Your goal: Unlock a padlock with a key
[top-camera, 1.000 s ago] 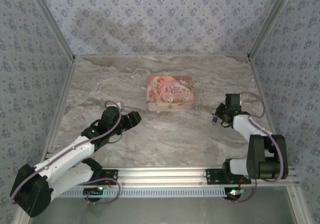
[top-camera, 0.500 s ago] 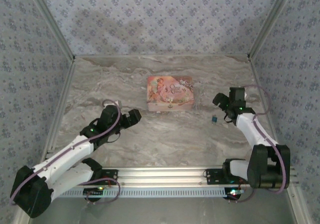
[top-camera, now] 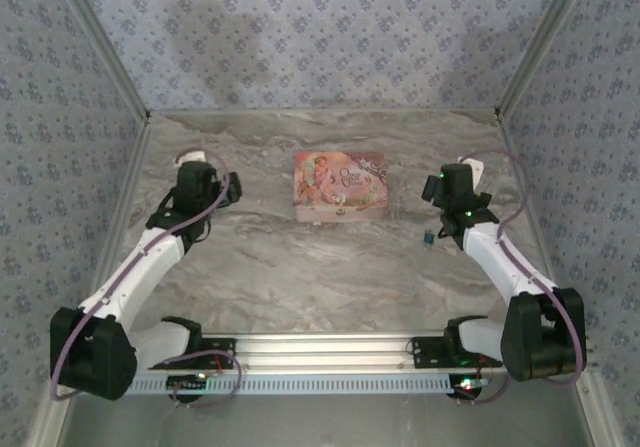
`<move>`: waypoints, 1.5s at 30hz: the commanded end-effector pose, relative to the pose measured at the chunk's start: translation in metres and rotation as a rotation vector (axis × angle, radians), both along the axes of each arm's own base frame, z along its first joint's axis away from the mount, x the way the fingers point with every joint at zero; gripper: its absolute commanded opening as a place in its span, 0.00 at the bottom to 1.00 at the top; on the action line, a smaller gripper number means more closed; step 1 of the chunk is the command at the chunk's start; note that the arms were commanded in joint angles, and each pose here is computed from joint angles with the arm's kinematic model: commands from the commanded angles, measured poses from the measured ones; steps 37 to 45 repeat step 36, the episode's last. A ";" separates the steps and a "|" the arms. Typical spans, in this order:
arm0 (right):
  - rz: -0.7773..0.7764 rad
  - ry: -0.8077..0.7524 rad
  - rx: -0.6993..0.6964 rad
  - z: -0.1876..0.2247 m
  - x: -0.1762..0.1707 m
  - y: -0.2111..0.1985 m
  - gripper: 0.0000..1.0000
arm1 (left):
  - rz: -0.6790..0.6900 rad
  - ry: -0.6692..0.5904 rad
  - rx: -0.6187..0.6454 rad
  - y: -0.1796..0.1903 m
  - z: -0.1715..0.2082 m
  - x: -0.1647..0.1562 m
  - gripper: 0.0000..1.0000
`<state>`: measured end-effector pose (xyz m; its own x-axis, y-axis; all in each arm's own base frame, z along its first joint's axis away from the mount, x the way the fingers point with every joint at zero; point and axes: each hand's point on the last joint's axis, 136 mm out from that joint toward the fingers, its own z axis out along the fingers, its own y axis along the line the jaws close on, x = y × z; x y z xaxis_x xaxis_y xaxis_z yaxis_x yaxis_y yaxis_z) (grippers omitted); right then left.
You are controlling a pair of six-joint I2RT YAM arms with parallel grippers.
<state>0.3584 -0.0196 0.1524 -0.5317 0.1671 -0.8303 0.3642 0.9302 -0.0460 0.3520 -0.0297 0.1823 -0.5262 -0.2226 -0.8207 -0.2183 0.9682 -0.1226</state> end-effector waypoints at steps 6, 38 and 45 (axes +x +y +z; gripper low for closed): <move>-0.052 -0.036 -0.201 -0.025 0.010 -0.028 1.00 | 0.073 -0.088 0.137 0.061 -0.044 0.017 0.98; 0.209 -0.201 -0.087 -0.065 0.029 -0.013 1.00 | 0.038 -0.198 0.213 0.066 -0.089 0.039 0.98; 0.209 -0.201 -0.087 -0.065 0.029 -0.013 1.00 | 0.038 -0.198 0.213 0.066 -0.089 0.039 0.98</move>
